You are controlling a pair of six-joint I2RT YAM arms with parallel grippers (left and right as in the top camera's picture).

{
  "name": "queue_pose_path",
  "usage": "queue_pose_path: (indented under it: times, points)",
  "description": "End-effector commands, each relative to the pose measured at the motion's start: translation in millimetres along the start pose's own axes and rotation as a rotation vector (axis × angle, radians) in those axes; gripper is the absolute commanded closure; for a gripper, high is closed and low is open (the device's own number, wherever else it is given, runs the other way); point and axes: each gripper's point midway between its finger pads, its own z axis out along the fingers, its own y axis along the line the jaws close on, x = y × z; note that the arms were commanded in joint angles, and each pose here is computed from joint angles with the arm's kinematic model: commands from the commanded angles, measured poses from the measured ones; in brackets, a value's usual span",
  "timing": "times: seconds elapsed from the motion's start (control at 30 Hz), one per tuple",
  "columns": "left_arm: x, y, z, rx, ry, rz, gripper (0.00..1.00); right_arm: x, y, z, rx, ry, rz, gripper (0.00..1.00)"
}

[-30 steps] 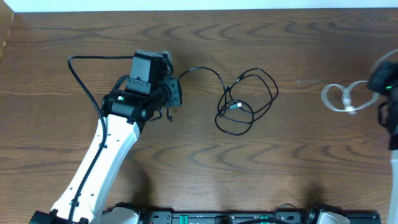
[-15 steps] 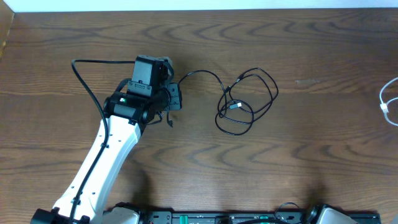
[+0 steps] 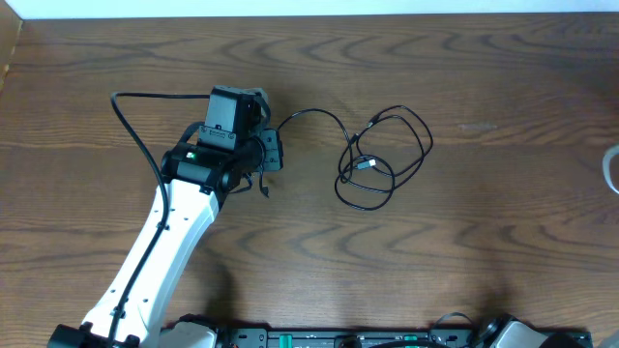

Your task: Untangle cables

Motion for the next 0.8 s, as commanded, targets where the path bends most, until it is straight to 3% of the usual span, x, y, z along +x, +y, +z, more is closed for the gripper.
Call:
queue_pose_path:
  times: [0.0,0.23,0.5,0.77]
  points:
    - [-0.7,0.4,-1.3,-0.003,-0.015,0.020,0.92,1.7,-19.6,3.0,0.058,0.016,0.082,0.99]
    - [-2.2,0.0,0.4,0.001,-0.026,0.018,0.92,33.9,-39.5,30.8,0.086,0.125,0.135,0.99]
    - [-0.6,-4.3,0.3,0.026,-0.017,0.019,0.92,103.0,-52.5,86.8,0.027,0.297,0.261,0.99]
    - [-2.1,-6.7,-0.4,0.038,-0.023,0.020,0.92,148.1,-73.1,126.1,0.148,0.416,0.350,0.99]
